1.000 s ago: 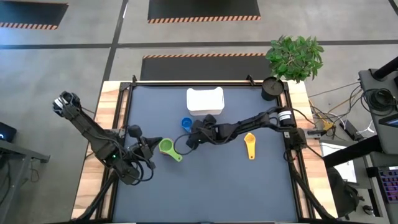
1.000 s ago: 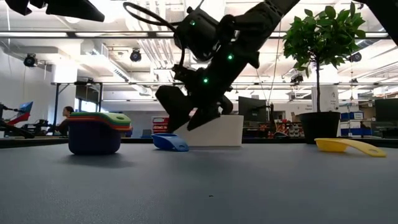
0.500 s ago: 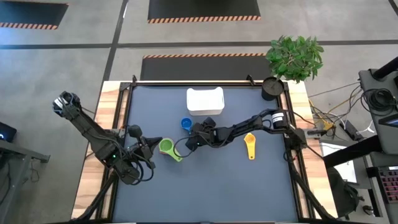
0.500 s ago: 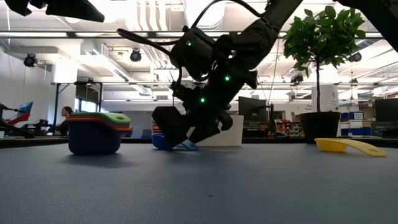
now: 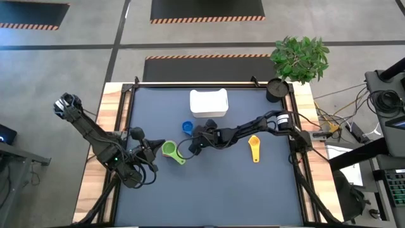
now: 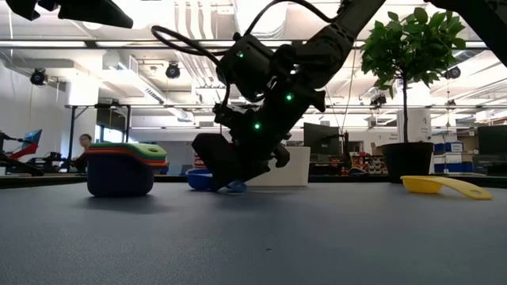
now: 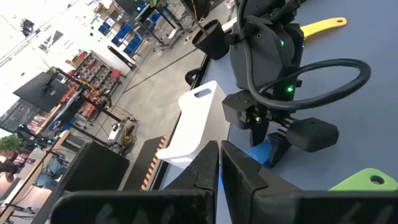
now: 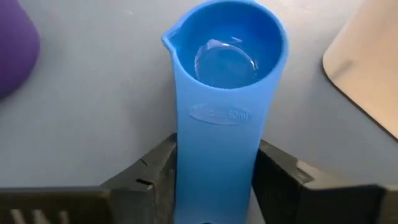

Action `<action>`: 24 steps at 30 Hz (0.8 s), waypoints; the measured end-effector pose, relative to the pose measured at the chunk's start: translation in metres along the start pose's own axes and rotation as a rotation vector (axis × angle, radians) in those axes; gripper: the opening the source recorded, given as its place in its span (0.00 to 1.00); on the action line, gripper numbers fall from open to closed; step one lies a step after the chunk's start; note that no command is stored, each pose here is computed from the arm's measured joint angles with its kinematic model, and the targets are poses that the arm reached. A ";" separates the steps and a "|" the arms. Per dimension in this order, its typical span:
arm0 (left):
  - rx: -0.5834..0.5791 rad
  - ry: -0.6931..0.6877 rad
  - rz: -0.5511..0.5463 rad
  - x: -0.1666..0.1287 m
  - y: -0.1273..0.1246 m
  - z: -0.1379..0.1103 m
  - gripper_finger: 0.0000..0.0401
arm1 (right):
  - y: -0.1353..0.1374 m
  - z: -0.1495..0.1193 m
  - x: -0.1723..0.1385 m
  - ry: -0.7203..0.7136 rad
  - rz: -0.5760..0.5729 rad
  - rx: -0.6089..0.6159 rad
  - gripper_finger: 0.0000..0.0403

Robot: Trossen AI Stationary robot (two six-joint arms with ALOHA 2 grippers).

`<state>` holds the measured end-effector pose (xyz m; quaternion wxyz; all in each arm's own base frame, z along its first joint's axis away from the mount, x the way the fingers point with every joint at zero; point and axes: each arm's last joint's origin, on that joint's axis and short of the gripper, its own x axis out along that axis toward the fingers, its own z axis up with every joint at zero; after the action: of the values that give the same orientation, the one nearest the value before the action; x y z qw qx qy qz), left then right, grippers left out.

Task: Nest measuring cups in basket
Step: Stack the blue measuring cup on top of the green measuring cup

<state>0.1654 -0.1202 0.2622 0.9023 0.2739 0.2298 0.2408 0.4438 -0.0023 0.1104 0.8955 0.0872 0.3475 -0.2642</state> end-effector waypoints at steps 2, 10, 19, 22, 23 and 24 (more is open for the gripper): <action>0.000 0.000 0.000 0.000 0.000 0.000 0.00 | 0.000 0.000 0.000 0.001 0.001 -0.002 0.37; 0.000 0.000 -0.001 0.000 0.000 0.000 0.00 | -0.001 0.004 -0.008 0.007 0.009 -0.018 0.35; 0.000 0.000 -0.001 0.000 0.000 0.000 0.00 | 0.006 0.024 -0.028 -0.039 0.065 -0.001 0.34; 0.000 0.000 -0.001 0.000 0.000 0.000 0.00 | 0.013 0.033 -0.036 -0.056 0.102 0.006 0.33; 0.000 0.000 -0.001 0.000 0.000 0.000 0.00 | 0.016 0.036 -0.038 -0.064 0.115 0.008 0.34; 0.000 0.000 -0.001 0.000 0.000 0.000 0.00 | 0.020 0.039 -0.041 -0.073 0.129 0.009 0.34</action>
<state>0.1654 -0.1202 0.2621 0.9024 0.2739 0.2301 0.2404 0.4520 0.0179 0.1663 0.9224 0.1038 0.3068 -0.2104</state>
